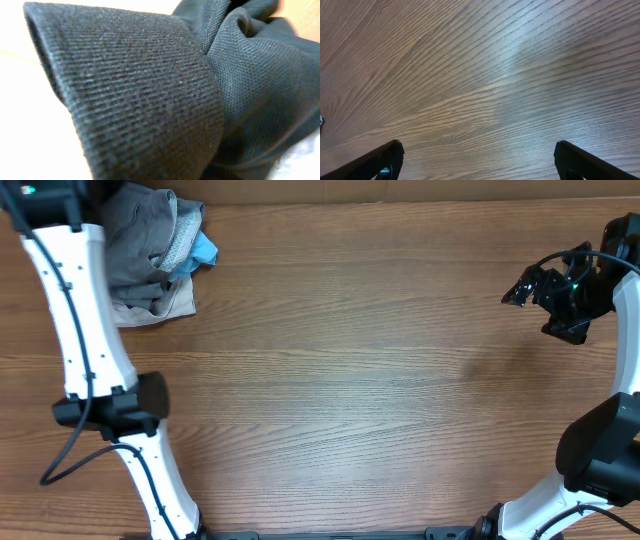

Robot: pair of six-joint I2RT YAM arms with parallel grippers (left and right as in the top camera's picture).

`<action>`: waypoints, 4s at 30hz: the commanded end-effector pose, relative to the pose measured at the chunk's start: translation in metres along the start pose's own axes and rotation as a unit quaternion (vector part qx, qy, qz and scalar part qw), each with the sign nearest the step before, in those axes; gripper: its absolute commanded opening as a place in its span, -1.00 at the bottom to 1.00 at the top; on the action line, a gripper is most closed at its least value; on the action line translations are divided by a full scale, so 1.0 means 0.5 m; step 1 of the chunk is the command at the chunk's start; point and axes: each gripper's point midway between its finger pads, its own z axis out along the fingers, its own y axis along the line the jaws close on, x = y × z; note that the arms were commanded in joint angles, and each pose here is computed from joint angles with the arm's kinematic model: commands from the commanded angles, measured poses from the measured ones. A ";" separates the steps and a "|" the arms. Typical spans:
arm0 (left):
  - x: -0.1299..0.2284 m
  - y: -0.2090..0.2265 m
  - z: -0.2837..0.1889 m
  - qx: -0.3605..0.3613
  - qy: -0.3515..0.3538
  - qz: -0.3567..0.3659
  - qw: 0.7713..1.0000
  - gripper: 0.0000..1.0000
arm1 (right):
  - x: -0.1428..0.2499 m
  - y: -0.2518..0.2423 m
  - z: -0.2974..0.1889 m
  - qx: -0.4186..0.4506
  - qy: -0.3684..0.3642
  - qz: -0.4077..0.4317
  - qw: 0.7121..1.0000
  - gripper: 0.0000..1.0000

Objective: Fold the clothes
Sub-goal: 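Carry the black bundle with the left gripper onto the clothes pile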

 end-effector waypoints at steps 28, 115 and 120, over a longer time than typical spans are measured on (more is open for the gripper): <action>0.202 0.056 0.245 -0.024 0.047 -0.129 0.990 -0.92 | -0.004 0.002 -0.008 0.000 -0.007 -0.004 1.000 1.00; 0.193 -0.403 0.281 0.294 0.130 -0.302 0.897 1.00 | -0.005 0.006 -0.006 -0.001 -0.009 -0.011 1.000 1.00; 0.086 -0.241 0.170 0.256 0.043 -0.318 0.912 1.00 | -0.029 0.028 -0.050 -0.006 -0.037 -0.040 0.998 1.00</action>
